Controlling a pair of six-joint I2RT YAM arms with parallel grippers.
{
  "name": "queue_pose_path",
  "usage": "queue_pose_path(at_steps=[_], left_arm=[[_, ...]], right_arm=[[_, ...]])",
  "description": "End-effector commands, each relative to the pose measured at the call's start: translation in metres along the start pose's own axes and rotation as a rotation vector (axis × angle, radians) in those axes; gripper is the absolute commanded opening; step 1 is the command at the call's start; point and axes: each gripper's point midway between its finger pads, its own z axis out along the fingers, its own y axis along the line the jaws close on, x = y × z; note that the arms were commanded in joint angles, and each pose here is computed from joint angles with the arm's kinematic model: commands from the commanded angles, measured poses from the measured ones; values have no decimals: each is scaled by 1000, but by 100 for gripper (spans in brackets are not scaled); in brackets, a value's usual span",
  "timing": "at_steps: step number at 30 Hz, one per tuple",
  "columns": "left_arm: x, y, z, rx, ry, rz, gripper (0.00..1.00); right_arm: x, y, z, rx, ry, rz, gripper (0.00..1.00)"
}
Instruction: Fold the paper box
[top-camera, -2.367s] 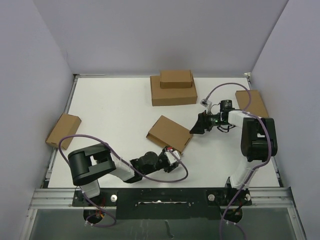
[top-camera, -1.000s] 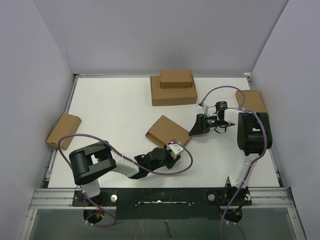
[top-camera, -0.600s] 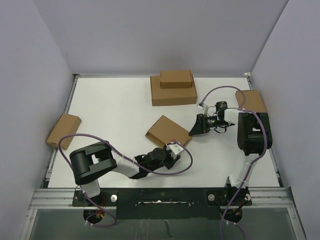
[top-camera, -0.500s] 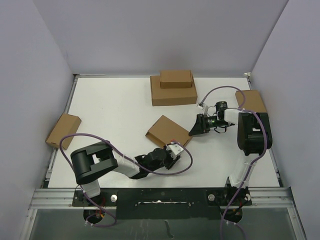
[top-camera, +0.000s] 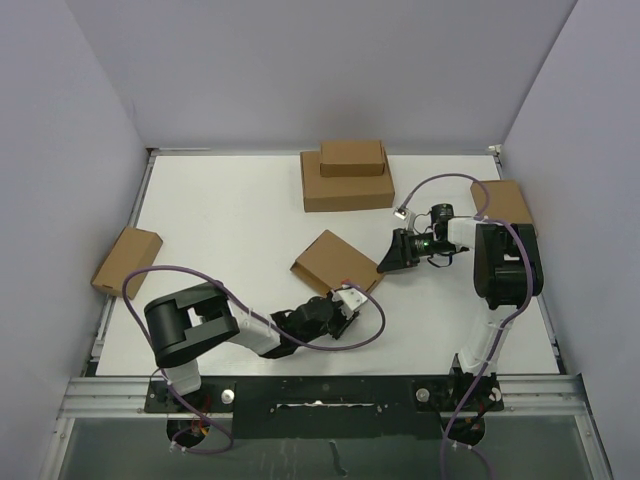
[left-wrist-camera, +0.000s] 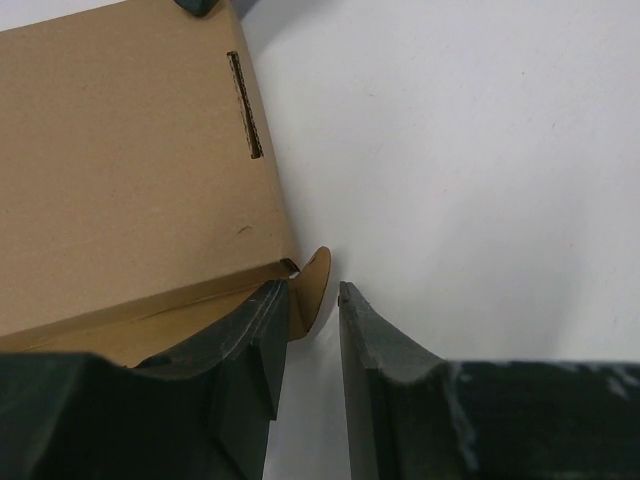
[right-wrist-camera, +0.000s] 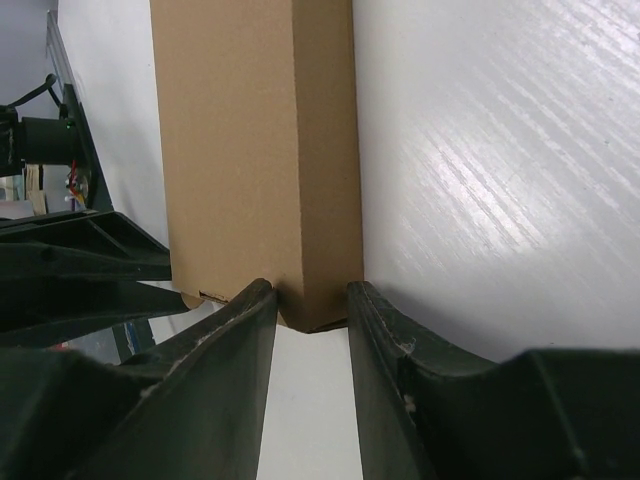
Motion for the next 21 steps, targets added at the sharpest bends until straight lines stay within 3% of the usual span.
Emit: queue_pose_path(at_steps=[1,11,21], left_arm=[[-16,-2,8,-7,-44,-20,25],[-13,2,6,-27,-35,-25,19],[-13,6,5,-40,-30,-40,6]], right_arm=[[-12,6,0,-27,-15,-25,35],[-12,5,0,-24,-12,-20,35],[-12,4,0,-20,-10,-21,35]])
